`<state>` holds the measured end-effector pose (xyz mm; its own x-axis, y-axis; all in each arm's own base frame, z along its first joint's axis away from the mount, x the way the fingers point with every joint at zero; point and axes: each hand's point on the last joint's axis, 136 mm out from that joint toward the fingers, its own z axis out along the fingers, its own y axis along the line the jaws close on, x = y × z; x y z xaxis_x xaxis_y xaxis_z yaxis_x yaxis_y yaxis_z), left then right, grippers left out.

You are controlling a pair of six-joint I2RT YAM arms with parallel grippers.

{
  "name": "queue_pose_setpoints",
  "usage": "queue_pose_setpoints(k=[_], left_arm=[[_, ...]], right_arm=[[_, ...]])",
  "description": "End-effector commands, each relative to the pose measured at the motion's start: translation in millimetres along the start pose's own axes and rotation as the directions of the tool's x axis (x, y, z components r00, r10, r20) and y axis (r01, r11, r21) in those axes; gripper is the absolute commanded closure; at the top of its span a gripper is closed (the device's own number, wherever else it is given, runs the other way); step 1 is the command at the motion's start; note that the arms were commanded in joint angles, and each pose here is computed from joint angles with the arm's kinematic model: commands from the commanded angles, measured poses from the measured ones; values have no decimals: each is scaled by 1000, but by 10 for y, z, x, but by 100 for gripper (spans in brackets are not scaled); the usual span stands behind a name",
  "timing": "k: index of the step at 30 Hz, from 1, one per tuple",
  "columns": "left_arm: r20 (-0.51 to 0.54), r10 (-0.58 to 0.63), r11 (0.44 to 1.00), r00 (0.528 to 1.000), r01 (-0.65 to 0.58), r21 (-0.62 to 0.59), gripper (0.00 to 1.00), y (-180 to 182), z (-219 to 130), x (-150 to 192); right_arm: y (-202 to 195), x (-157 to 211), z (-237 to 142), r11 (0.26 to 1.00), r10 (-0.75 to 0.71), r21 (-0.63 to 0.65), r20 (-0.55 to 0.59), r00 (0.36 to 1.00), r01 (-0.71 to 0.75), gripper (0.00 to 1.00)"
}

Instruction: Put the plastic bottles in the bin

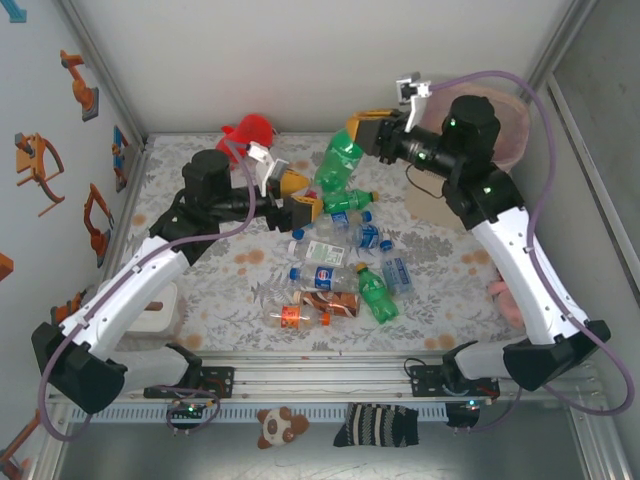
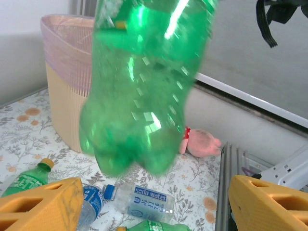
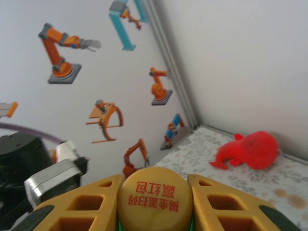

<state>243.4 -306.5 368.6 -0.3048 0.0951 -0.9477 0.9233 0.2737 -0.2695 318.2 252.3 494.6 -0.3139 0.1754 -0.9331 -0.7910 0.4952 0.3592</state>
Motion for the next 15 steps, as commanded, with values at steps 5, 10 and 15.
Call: queue_pose_setpoints(k=[5,10,15], left_arm=[[-4,32,999,999,-32,-22,21,-22,-67,13],[-5,31,999,1000,-31,-22,21,-31,-75,21],[10,35,998,999,-35,-43,22,0,-86,9]], right_arm=[[-644,-400,-305,972,-44,233,79,996,25,76],[-1221,-675,-661,909,-19,413,174,985,-56,77],[-1815,-847,-1077,781,0,597,294,956,-184,80]])
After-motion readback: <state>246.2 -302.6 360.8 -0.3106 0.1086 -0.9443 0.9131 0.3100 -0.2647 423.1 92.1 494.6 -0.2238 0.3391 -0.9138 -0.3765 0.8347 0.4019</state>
